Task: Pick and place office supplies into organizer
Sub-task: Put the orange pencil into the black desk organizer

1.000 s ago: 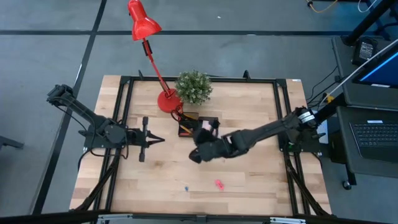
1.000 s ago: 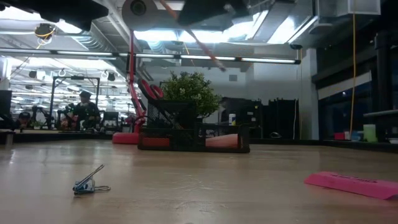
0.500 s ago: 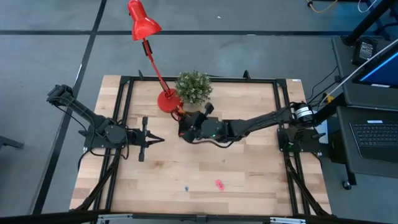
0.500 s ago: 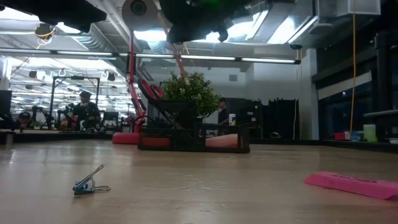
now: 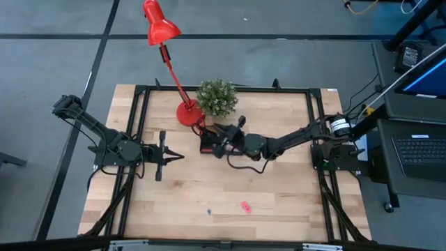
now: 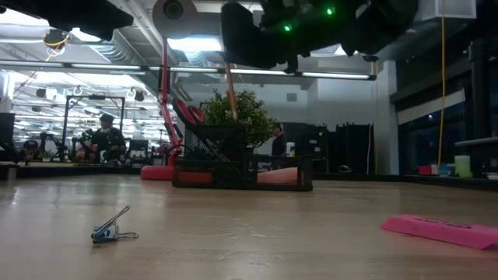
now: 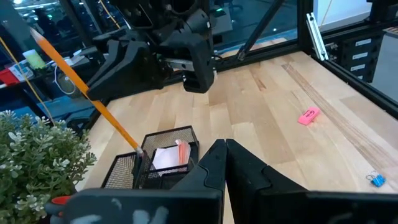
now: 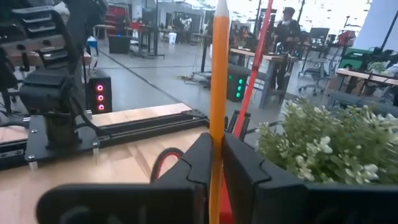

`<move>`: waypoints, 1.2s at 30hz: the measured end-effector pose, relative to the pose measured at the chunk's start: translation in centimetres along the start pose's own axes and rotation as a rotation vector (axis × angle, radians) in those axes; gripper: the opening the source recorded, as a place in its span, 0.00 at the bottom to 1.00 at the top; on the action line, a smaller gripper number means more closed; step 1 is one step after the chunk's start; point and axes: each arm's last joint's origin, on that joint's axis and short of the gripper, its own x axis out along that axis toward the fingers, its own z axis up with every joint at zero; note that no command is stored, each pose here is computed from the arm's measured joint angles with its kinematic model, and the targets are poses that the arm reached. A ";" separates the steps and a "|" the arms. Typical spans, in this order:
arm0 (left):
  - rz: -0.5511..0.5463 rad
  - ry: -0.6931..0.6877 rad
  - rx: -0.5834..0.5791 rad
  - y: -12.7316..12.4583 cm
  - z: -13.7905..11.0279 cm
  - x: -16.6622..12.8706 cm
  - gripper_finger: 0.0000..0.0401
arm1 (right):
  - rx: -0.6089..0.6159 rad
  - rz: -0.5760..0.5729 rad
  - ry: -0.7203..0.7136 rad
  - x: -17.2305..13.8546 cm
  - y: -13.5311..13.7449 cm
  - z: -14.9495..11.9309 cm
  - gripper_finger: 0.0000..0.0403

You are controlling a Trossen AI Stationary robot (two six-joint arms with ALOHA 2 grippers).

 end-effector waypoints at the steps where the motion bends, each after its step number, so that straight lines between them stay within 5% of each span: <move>1: 0.000 0.000 0.000 0.0 0.0 0.0 0.00 | 0.006 0.003 -0.010 -0.1 -0.2 -0.2 0.09; 30: 0.000 0.001 0.001 0.0 0.0 0.0 0.01 | -0.013 0.103 -0.029 1.4 -2.3 -0.8 0.09; 36: 0.000 0.001 0.001 0.0 0.0 0.0 0.01 | -0.021 0.089 -0.015 2.2 -2.2 -3.2 0.09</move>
